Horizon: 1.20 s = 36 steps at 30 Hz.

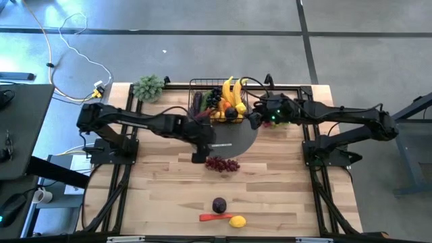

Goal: Build produce basket
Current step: Put the bottom purple grapes into the black wire basket

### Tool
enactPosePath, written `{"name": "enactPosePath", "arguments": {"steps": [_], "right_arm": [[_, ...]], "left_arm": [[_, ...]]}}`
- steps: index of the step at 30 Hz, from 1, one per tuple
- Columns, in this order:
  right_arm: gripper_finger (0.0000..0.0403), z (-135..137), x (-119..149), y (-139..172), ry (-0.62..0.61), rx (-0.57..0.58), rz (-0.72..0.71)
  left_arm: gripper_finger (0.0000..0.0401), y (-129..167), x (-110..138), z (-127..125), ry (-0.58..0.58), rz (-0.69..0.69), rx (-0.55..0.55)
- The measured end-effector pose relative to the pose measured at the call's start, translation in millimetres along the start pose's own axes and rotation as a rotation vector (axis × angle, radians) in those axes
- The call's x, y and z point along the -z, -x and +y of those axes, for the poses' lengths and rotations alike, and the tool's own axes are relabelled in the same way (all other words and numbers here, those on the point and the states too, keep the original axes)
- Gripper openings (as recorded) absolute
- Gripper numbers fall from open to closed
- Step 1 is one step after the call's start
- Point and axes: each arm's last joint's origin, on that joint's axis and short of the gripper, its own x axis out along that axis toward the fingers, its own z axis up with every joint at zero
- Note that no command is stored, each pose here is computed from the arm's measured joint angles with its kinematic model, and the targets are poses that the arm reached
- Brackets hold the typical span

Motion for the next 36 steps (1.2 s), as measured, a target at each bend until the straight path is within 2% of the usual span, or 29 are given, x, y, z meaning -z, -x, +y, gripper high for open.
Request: {"name": "enactPosePath", "arguments": {"steps": [14, 22, 31, 36], "right_arm": [[0.0255, 4, 7, 1, -0.029, -0.002, 0.031], [0.0255, 4, 7, 1, -0.033, 0.002, 0.034], [0.0255, 3, 8, 1, -0.036, 0.008, 0.041], [0.0255, 2, 8, 1, -0.054, 0.016, 0.051]], "left_arm": [[0.0255, -62, 9, -19, -0.031, 0.084, 0.07], [0.0255, -92, 18, -31, -0.043, 0.116, 0.146], [0.0255, -116, 30, -35, -0.038, 0.18, 0.164], [0.025, -117, 31, -37, -0.043, 0.181, 0.154]]}}
